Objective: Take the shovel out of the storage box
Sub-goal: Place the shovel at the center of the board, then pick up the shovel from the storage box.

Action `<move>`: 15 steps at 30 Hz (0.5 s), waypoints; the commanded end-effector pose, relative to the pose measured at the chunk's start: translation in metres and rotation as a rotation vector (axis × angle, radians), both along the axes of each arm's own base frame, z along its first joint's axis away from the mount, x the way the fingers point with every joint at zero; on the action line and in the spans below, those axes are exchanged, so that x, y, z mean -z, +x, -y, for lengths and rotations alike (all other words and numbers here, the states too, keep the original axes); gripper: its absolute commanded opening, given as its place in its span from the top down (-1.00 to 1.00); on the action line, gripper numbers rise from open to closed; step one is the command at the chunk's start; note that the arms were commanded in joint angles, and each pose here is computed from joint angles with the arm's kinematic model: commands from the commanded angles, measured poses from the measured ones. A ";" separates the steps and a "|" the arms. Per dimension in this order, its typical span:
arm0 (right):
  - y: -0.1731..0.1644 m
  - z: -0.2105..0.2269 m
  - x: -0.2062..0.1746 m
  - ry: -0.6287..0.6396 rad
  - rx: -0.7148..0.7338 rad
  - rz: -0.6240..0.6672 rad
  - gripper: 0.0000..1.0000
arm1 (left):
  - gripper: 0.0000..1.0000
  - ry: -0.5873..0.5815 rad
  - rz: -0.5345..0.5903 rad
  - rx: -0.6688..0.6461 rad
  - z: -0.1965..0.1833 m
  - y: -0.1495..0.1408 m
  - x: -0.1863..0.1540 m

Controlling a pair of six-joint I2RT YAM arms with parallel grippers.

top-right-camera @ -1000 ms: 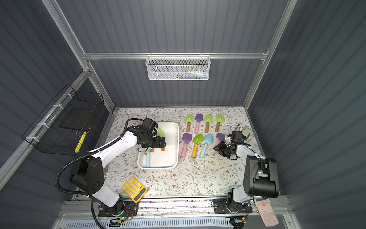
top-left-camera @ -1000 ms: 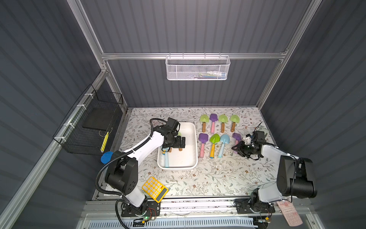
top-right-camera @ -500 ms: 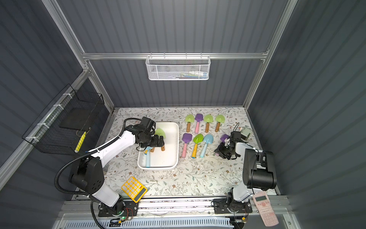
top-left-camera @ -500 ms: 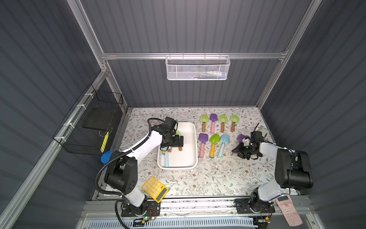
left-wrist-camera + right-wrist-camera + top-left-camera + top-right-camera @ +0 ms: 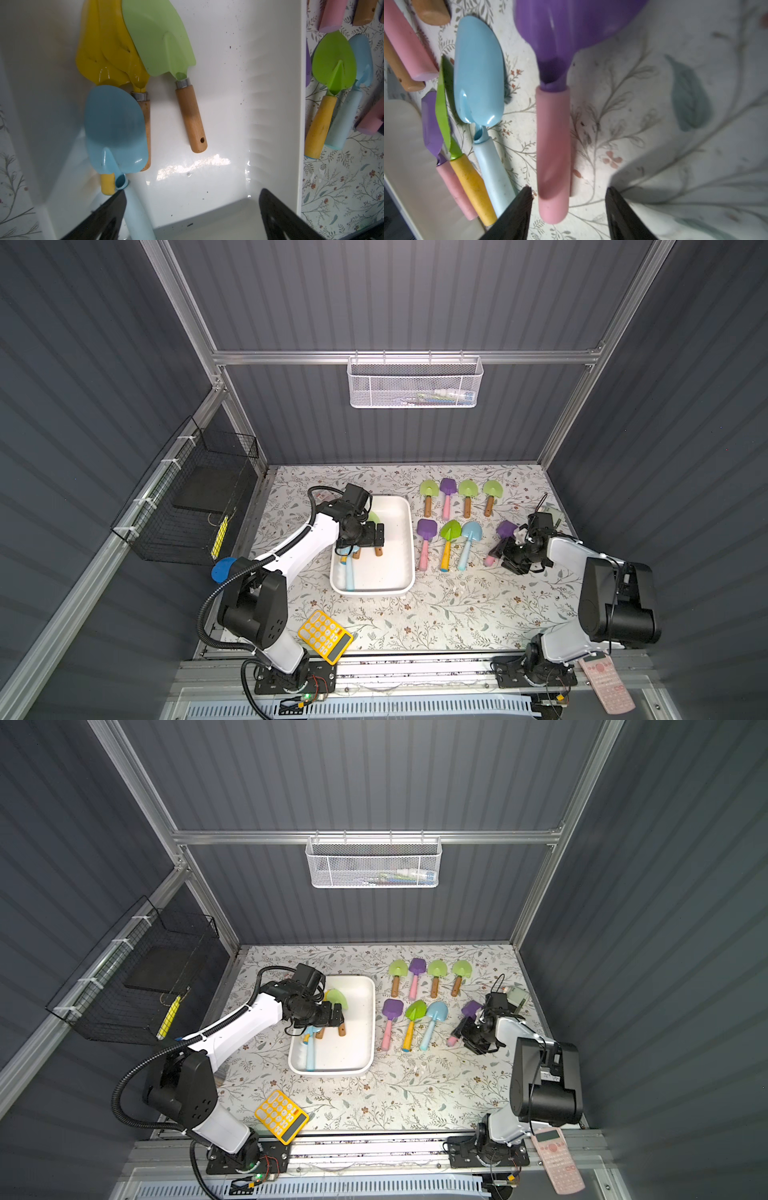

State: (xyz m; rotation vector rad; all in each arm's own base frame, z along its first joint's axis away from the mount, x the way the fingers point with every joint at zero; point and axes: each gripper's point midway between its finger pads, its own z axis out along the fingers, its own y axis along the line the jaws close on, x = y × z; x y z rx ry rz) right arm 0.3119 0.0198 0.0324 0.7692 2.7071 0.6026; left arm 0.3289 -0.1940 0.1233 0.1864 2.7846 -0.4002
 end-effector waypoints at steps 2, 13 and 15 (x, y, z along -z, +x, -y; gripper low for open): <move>0.000 0.017 -0.010 -0.078 0.052 0.001 -0.23 | -0.99 -0.008 0.024 0.002 -0.001 0.002 -0.016; -0.012 -0.016 -0.109 -0.176 -0.019 0.250 -0.29 | -0.81 0.105 0.001 -0.016 -0.024 -0.009 -0.014; -0.018 -0.034 -0.127 -0.183 -0.073 0.293 -0.28 | -0.71 0.163 -0.016 -0.032 -0.033 -0.010 -0.008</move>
